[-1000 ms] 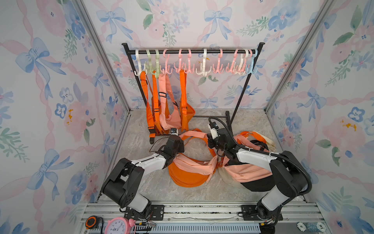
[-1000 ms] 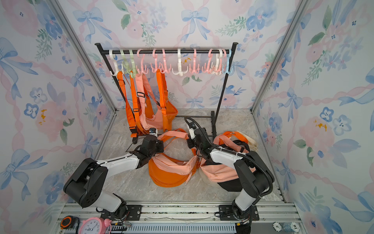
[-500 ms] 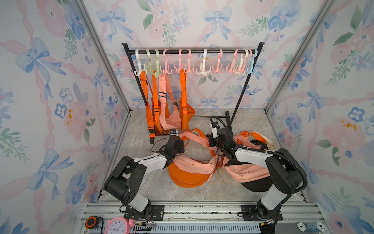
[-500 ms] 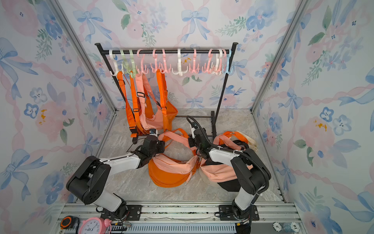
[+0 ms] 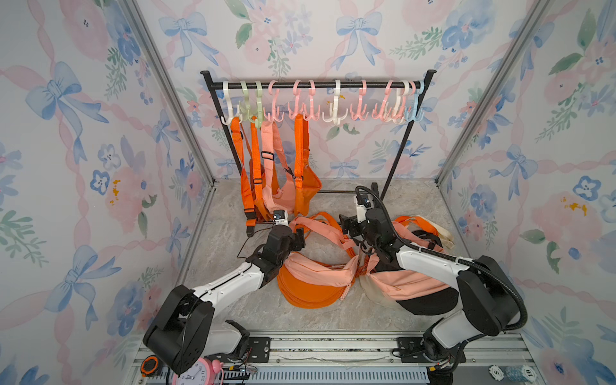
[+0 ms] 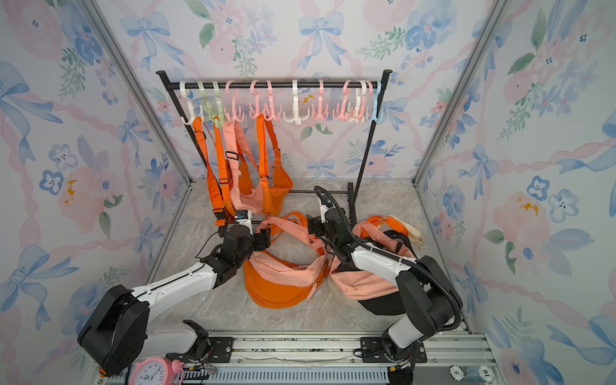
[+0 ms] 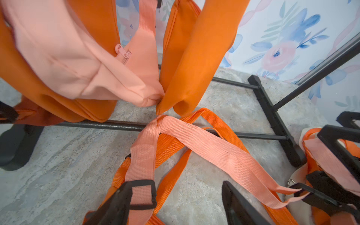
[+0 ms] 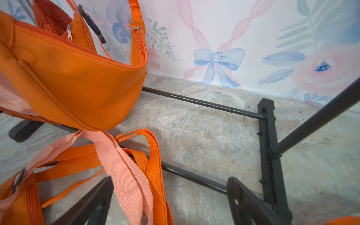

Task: Take the bag off the hook
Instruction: Place the bag inside the bag.

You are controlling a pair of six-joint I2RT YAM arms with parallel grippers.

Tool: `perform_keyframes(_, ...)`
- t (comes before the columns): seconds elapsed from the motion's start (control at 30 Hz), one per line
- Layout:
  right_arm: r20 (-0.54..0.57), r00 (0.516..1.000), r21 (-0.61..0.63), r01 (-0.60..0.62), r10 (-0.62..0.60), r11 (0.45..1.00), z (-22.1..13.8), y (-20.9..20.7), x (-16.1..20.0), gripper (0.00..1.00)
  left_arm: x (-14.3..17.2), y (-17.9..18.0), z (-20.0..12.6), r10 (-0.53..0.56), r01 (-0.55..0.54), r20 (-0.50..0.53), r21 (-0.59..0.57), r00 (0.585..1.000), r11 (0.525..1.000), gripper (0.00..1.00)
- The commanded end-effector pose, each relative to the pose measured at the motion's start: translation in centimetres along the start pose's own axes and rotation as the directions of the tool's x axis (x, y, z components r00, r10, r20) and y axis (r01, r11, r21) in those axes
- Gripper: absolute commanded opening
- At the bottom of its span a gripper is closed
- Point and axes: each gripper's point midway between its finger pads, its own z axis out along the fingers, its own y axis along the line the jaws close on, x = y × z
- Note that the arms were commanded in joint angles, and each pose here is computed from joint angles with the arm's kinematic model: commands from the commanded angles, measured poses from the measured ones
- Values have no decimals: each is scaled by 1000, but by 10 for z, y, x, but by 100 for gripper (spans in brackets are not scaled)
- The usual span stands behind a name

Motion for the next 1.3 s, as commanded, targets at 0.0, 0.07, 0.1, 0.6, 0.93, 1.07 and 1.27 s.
perform_keyframes(0.0,8,1000,5,-7,7,1000,-14,-4,-4,95,-11,1,-15,6,-6,12,-13,1000,1000,75)
perform_keyframes(0.07,22,1000,-3,-15,15,1000,-22,-3,-9,96,-23,-1,-25,4,-3,29,-7,1000,1000,75)
perform_keyframes(0.1,29,999,-8,-19,19,1000,-26,-3,-11,97,-30,-3,-29,8,-8,37,-1,999,1000,76)
perform_keyframes(0.6,124,992,-114,-26,40,993,-79,18,-37,97,-142,-50,-53,75,-88,161,78,984,993,77)
perform_keyframes(0.93,152,988,-129,-8,28,992,-94,21,-42,97,-218,-73,-20,104,-127,193,110,976,986,76)
perform_keyframes(1.07,160,987,-131,-6,27,991,-97,21,-43,97,-239,-79,-4,105,-130,196,121,975,984,76)
perform_keyframes(1.27,164,986,-126,4,17,992,-100,19,-44,97,-257,-83,21,96,-123,202,127,975,984,75)
